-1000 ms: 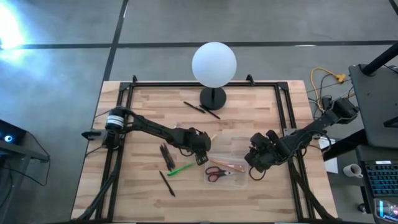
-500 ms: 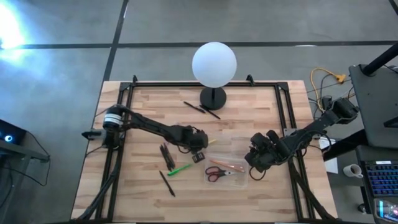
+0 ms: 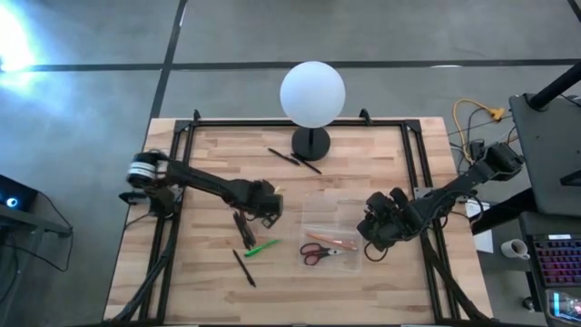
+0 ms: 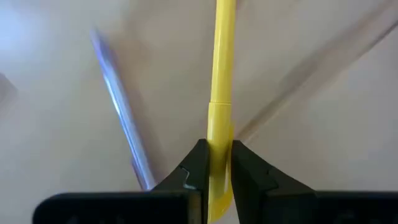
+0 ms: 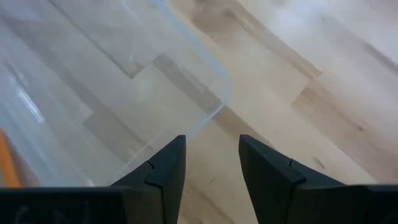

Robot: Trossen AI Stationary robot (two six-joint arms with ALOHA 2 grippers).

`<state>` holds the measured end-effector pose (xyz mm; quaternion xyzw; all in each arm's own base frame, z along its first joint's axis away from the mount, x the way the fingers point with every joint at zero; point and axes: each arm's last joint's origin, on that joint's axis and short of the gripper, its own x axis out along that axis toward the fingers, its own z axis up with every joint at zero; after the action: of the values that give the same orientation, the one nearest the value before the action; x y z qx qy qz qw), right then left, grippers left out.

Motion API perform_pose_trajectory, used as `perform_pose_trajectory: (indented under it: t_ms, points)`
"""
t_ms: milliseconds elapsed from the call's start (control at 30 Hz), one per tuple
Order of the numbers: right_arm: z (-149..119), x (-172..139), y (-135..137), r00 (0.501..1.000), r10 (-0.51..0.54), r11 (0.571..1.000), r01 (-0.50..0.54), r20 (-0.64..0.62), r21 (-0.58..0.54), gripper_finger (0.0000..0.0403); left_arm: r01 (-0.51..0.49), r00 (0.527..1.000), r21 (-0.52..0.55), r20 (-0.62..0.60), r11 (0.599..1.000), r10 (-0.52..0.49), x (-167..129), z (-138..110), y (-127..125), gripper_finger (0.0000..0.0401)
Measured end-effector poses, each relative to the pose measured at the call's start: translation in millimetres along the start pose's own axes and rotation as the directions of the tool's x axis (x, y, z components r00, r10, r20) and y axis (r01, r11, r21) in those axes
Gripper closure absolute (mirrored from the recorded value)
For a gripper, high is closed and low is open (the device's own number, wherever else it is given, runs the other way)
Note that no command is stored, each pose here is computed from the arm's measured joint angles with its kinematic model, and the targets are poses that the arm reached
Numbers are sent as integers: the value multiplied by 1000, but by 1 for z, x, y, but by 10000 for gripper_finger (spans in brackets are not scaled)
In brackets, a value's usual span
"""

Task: Pick & place school supplies into a supply box
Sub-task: Put the yellow pen into the transparent supply box

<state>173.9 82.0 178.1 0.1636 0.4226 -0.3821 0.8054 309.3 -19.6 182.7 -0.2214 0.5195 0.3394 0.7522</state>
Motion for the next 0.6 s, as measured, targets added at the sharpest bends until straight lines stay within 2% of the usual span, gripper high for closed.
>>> perform_pose_trajectory:
  t_ms: [167, 233, 300, 367, 433, 600]
  points:
    - [0, 0, -2, 999, -26, 1000, 26, 29, 12, 263, 139, 964, 28, 225, 990, -142, -60, 7, 0, 376]
    - [1, 0, -2, 999, -28, 1000, 28, 37, 7, 265, 190, 935, 97, 286, 977, -210, -77, 10, -4, 376]
    - [1, 0, -2, 999, -29, 1000, 29, 43, 3, 266, 235, 894, 217, 335, 947, -298, -91, 13, -13, 376]
    - [1, 0, -2, 999, -29, 1000, 29, 44, 3, 266, 291, 849, 345, 338, 893, -407, -97, 14, -25, 376]
    - [2, -2, -3, 999, -21, 1000, 20, 44, 20, 266, 351, 806, 416, 322, 839, -496, -98, 14, -37, 376]
    - [11, -18, -17, 997, 2, 989, -14, 80, 150, 266, 379, 809, 487, 239, 787, -537, -78, 11, -65, 376]
